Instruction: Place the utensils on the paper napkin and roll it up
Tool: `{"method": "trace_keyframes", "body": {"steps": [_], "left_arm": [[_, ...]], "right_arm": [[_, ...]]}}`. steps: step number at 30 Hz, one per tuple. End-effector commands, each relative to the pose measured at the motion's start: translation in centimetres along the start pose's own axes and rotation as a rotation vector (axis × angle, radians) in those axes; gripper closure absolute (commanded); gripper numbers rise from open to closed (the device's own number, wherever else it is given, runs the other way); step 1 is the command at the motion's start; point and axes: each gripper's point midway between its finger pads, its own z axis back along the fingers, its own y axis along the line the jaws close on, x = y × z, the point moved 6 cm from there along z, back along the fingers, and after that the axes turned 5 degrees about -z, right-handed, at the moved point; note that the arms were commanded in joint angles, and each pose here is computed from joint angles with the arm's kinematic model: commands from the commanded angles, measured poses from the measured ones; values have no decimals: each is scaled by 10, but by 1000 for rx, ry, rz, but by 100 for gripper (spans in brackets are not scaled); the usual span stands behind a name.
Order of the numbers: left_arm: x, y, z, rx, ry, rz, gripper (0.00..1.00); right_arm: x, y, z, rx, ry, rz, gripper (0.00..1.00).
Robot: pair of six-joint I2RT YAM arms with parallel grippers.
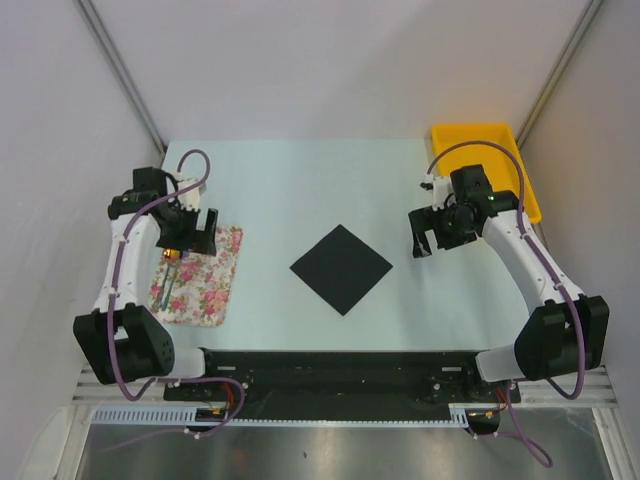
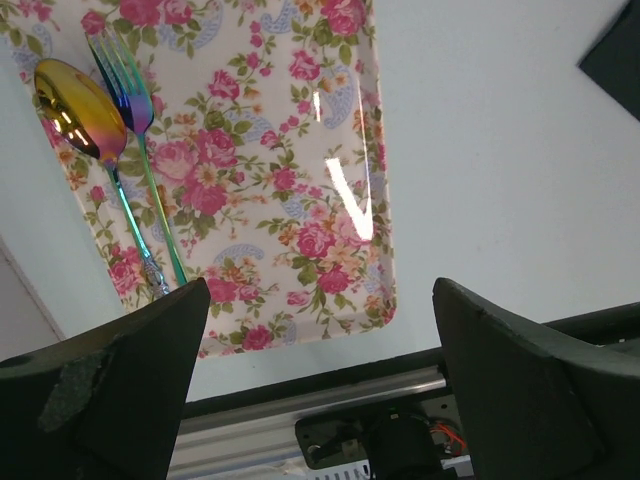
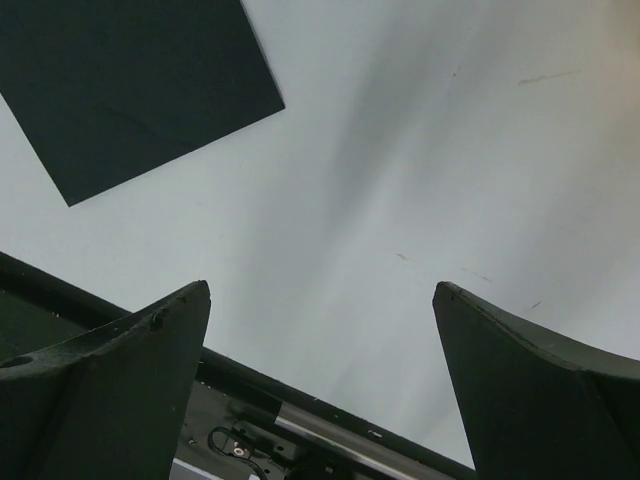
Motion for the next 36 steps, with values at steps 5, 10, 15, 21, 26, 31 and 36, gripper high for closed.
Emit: {"method": "trace_keyframes", "body": {"steps": [5, 10, 15, 21, 26, 31, 36], "left_arm": [[-25, 40, -8, -2, 36, -17, 0], [-40, 61, -16, -8, 50, -5, 0], [-46, 82, -27, 2, 71, 9, 2], [-43, 91, -43, -23, 66, 1, 17], [-48, 94, -64, -74, 108, 9, 41], [-48, 100, -77, -81, 118, 15, 54], [-43, 112, -84, -55, 132, 16, 58]], "right_arm": [[3, 2, -5, 0, 3, -6, 0], [-2, 3, -8, 9, 18, -9, 0], [-7, 3, -11, 11, 29, -7, 0], [-7, 3, -12, 12, 39, -7, 0], [-9, 2, -13, 9, 50, -10, 0], [-8, 1, -14, 9, 57, -12, 0], [-9, 2, -17, 17, 70, -13, 0]]}}
